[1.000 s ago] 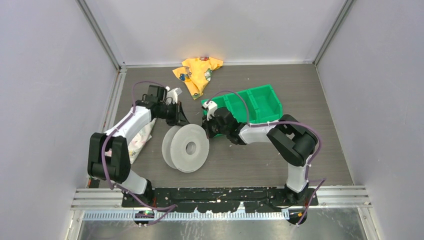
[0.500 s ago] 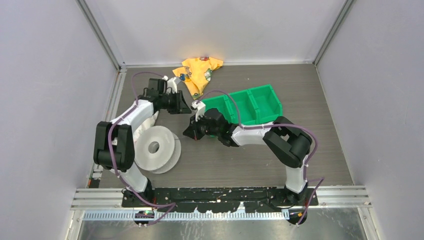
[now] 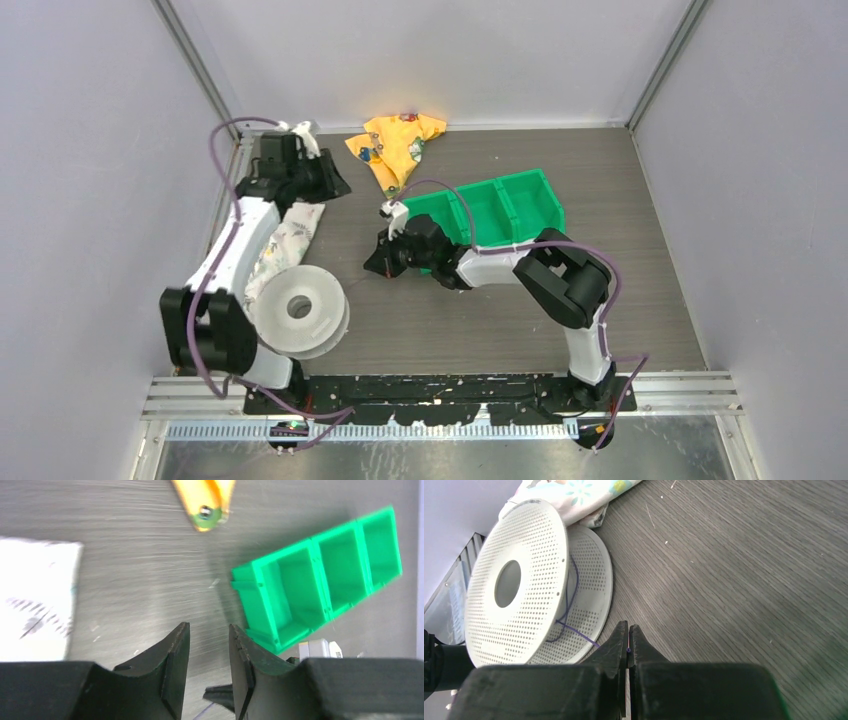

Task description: Wrap the cables

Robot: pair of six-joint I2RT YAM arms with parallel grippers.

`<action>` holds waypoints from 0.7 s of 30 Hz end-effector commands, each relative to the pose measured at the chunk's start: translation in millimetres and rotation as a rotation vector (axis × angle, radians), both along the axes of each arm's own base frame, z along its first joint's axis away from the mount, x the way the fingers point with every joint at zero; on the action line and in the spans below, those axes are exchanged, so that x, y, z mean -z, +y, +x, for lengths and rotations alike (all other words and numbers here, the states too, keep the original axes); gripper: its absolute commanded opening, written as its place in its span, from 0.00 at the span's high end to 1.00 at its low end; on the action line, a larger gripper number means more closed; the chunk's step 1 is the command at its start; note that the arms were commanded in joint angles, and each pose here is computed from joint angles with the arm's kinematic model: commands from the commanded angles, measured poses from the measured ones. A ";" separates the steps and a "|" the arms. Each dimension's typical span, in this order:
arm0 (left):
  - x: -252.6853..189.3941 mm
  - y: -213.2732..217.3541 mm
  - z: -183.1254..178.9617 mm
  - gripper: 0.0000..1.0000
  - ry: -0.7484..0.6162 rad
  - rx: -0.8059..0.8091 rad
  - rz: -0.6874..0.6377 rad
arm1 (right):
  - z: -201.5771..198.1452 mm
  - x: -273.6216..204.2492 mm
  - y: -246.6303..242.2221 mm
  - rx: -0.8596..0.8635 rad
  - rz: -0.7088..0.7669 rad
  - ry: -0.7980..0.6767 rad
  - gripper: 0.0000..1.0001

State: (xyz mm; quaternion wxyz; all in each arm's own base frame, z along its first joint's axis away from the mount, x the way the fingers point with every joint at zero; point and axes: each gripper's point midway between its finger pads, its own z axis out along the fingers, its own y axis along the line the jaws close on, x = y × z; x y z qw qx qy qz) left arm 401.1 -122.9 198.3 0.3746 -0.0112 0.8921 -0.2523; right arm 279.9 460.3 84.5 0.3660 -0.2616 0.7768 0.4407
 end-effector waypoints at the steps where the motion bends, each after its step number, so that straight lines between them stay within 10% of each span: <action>1: -12.3 101.9 -39.6 0.63 0.108 -0.450 0.181 | 2.2 -21.6 17.2 -0.019 0.075 -0.023 0.99; 7: 16.4 154.7 -124.1 0.63 0.288 -0.783 0.164 | -2.3 -21.1 19.6 -0.029 0.084 -0.015 0.99; 21: 60.3 84.8 -192.5 0.51 0.651 -0.752 -0.060 | -3.8 -21.7 21.4 -0.042 0.089 -0.009 0.99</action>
